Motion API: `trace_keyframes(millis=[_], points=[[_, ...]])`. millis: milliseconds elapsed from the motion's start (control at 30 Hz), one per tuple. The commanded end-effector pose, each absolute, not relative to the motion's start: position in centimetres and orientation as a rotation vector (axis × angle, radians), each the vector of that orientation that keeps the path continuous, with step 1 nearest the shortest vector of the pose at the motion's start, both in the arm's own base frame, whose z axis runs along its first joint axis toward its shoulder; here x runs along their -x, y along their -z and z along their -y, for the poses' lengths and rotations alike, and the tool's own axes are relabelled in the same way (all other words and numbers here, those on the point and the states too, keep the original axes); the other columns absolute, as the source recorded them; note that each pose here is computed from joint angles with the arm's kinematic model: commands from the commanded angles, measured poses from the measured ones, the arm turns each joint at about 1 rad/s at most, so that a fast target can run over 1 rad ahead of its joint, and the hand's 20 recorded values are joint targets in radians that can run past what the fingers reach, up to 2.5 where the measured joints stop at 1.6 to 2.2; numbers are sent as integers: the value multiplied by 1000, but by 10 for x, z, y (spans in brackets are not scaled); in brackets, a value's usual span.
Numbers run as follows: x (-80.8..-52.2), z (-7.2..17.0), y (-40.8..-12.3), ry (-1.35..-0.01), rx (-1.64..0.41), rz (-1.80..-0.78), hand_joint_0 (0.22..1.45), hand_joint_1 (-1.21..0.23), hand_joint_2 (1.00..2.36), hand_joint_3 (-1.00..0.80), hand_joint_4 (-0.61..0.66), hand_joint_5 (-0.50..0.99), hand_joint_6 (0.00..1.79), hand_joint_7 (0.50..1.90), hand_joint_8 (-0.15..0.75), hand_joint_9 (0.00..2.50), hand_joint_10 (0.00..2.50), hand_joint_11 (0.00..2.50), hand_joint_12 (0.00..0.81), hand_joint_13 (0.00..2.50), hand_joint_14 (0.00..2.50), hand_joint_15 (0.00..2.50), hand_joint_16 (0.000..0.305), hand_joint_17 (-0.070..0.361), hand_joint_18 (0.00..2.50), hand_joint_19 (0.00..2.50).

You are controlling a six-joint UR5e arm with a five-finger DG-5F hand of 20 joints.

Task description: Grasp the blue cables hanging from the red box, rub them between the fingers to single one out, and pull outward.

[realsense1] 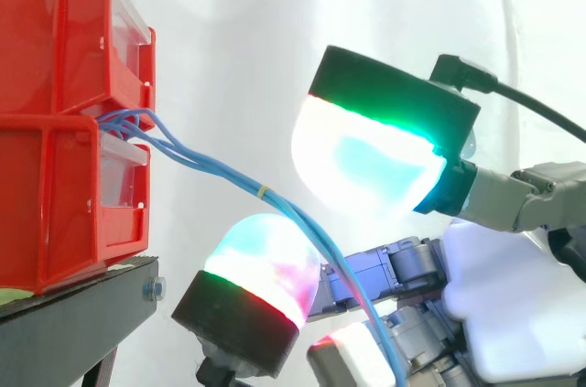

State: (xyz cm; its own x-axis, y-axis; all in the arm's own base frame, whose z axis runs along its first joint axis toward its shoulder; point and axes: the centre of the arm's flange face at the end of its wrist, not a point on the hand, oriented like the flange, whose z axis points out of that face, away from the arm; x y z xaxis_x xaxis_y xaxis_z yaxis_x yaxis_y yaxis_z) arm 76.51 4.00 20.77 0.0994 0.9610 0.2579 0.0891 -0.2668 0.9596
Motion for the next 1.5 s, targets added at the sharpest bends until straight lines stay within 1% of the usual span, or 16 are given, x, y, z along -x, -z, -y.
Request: trace_keyframes(millis=[0, 67, 167, 367, 533, 700, 767, 867, 1133, 1300, 1367, 1467], points=[[-767, -42, -212, -1298, -1529, -1070, 567, -806, 1004, -441, 140, -105, 923, 948, 378, 1112, 15, 633, 406, 740, 15, 424, 50, 113, 295, 397], [-770, -40, -221, -1299, -1539, -1065, 584, -797, 1008, -396, 140, -103, 920, 961, 375, 1121, 16, 636, 403, 751, 15, 426, 49, 111, 350, 412], [-771, -39, -233, -1273, -1561, -1088, 591, -793, 1011, -354, 132, -103, 920, 965, 373, 1125, 14, 642, 399, 763, 15, 429, 49, 110, 418, 421], [-770, -38, -246, -1230, -1591, -1126, 596, -803, 1014, -296, 133, -105, 921, 965, 371, 1116, 16, 637, 399, 766, 16, 426, 49, 110, 433, 413], [-769, -37, -247, -1225, -1594, -1128, 591, -798, 1011, -351, 137, -108, 922, 938, 369, 1102, 16, 628, 401, 751, 16, 422, 48, 108, 333, 391], [-772, -35, -251, -1229, -1591, -1122, 596, -803, 1010, -360, 135, -108, 921, 929, 372, 1099, 16, 632, 405, 740, 15, 417, 48, 108, 261, 361], [-772, -36, -253, -1234, -1588, -1120, 552, -813, 1004, -447, 145, -110, 914, 909, 372, 1097, 16, 635, 413, 734, 14, 413, 50, 113, 250, 347], [-773, -35, -254, -1235, -1588, -1117, 521, -810, 1000, -500, 150, -109, 910, 880, 383, 1099, 16, 628, 425, 736, 14, 411, 53, 119, 200, 332], [-775, -36, -260, -1243, -1580, -1108, 492, -830, 1000, -500, 156, -107, 908, 849, 393, 1100, 15, 634, 434, 742, 13, 411, 55, 124, 179, 344], [-775, -36, -260, -1242, -1579, -1109, 537, -834, 1000, -500, 152, -106, 900, 886, 382, 1100, 15, 631, 417, 741, 16, 418, 51, 115, 181, 351], [-775, -36, -260, -1241, -1578, -1110, 588, -828, 1004, -439, 153, -105, 898, 935, 377, 1107, 16, 631, 405, 749, 15, 422, 49, 110, 221, 358], [-775, -36, -260, -1241, -1578, -1110, 601, -829, 1009, -373, 149, -106, 898, 971, 378, 1108, 14, 629, 403, 755, 15, 424, 49, 109, 230, 349]])
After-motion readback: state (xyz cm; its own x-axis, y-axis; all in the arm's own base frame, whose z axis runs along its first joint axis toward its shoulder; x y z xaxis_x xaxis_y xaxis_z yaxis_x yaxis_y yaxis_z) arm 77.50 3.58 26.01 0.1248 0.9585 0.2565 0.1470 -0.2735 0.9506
